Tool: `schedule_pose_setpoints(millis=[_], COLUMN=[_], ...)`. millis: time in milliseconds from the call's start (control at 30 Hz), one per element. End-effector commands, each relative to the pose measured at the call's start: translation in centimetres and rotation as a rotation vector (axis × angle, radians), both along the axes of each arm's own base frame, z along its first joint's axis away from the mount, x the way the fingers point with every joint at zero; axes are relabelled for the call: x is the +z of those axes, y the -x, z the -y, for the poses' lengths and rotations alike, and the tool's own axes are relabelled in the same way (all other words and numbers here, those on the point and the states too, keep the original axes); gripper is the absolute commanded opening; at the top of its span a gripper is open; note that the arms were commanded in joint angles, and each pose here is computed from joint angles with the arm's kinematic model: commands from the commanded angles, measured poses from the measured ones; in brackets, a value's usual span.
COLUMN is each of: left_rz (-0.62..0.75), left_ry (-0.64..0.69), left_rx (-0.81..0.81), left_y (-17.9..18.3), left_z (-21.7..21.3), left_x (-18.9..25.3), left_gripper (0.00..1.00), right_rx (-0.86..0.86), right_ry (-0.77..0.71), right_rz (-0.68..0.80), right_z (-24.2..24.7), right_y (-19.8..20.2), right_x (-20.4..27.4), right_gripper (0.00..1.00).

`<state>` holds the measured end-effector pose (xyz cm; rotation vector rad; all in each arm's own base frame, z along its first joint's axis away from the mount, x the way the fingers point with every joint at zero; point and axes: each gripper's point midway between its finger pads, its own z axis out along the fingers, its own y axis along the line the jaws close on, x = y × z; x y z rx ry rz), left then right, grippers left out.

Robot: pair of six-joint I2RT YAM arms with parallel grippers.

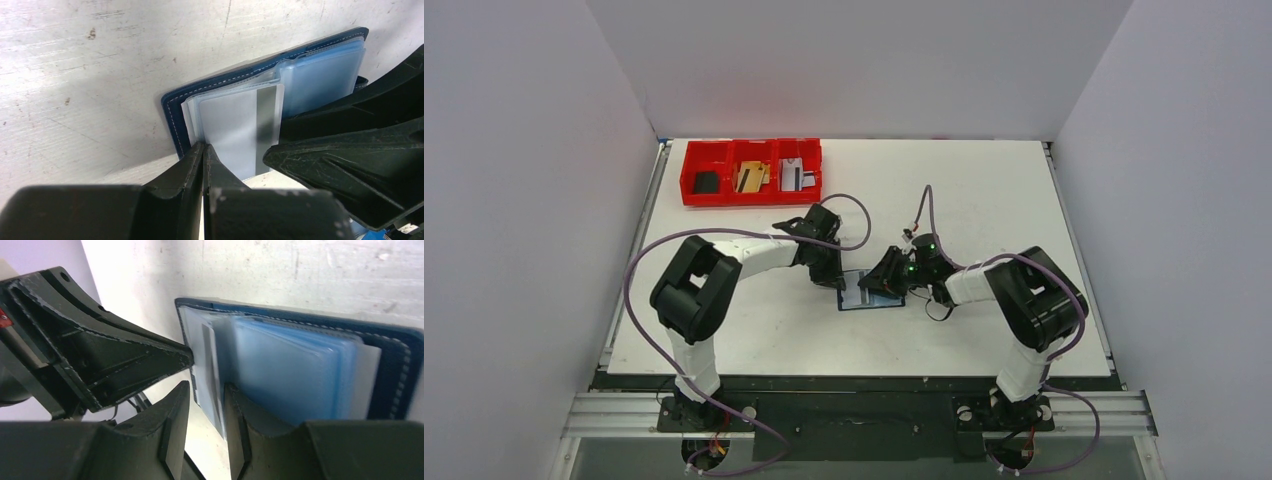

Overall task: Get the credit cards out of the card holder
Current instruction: Remove the credit card from the card holder.

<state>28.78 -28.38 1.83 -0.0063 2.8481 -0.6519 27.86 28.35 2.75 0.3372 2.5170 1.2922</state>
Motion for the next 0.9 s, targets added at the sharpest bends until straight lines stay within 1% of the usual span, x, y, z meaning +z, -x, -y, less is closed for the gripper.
schedule_pose_setpoints(millis=[0,67,200,333,467,600,700,867], left_rz=[-0.007,-0.012,-0.033,-0.048,-0.059,-0.064,-0.066,-0.066], left_ry=[-0.074,-0.071,-0.119,-0.137,-0.144,-0.146,-0.147,-0.144], left_rx=[-0.018,-0.021,0.005,0.022,0.027,0.026,0.029,0.029], left_y=[0.5,0.6,0.9,1.2,1.3,1.4,1.5,1.5], left_z=[0.0,0.4,-0.6,-1.3,-1.6,-1.6,-1.7,-1.7], left_x=[-1.9,-2.0,-3.1,-3.8,-4.2,-4.4,-4.5,-4.6], left_gripper=[0.0,0.0,0.0,0.0,0.0,0.0,0.0,0.0], right_rx=[-0.011,-0.019,-0.046,-0.071,-0.098,-0.115,-0.128,-0.135], right_ry=[-0.091,-0.089,-0.089,-0.101,-0.155,-0.207,-0.235,-0.26], right_rz=[0.061,0.061,0.059,0.06,0.072,0.073,0.057,0.053], right_z=[-1.1,-1.0,-0.2,0.3,0.4,0.3,0.2,0.1], right_y=[-1.3,-1.4,-1.6,-1.9,-2.3,-2.6,-2.5,-2.5], right_x=[1.7,1.7,1.6,1.7,2.5,3.0,3.0,3.0], right_gripper=[0.28,0.28,0.28,0.26,0.25,0.21,0.15,0.14])
